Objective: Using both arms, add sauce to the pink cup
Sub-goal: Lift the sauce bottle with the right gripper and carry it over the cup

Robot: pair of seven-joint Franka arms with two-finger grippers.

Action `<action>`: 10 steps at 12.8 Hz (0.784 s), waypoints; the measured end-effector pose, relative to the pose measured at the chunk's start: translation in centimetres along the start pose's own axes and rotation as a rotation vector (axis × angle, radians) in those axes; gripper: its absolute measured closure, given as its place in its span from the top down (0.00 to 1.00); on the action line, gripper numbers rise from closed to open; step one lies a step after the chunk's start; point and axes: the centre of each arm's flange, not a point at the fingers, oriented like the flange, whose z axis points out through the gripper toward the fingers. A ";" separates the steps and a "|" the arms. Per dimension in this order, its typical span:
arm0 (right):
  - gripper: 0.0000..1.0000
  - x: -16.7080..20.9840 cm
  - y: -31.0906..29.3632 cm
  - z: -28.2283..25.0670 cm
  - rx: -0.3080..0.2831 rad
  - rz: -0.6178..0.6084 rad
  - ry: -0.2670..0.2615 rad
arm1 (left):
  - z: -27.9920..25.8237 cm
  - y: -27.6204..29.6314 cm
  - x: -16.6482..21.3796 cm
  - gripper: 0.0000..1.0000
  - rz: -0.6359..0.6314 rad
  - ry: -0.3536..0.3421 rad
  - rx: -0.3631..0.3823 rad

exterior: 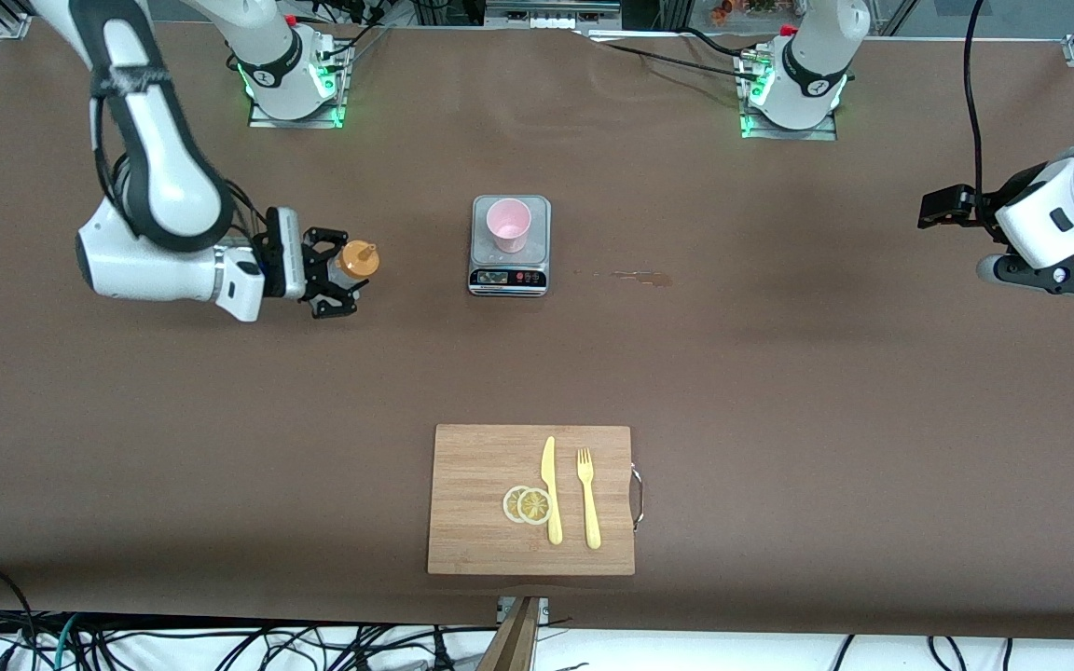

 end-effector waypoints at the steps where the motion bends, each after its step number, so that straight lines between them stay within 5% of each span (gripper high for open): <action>1: 0.25 2.0 -0.8 0.6 0.007 0.036 -0.070 | 0.0 0.0 0.0 1.00 0.000 0.000 0.000; 6: 0.25 9.4 -4.7 6.3 0.011 0.177 -0.420 | 0.0 0.0 0.0 1.00 0.000 0.000 0.000; 10: 0.25 11.3 -6.7 9.2 -0.032 0.255 -0.596 | 0.0 0.0 0.0 1.00 0.000 0.000 0.000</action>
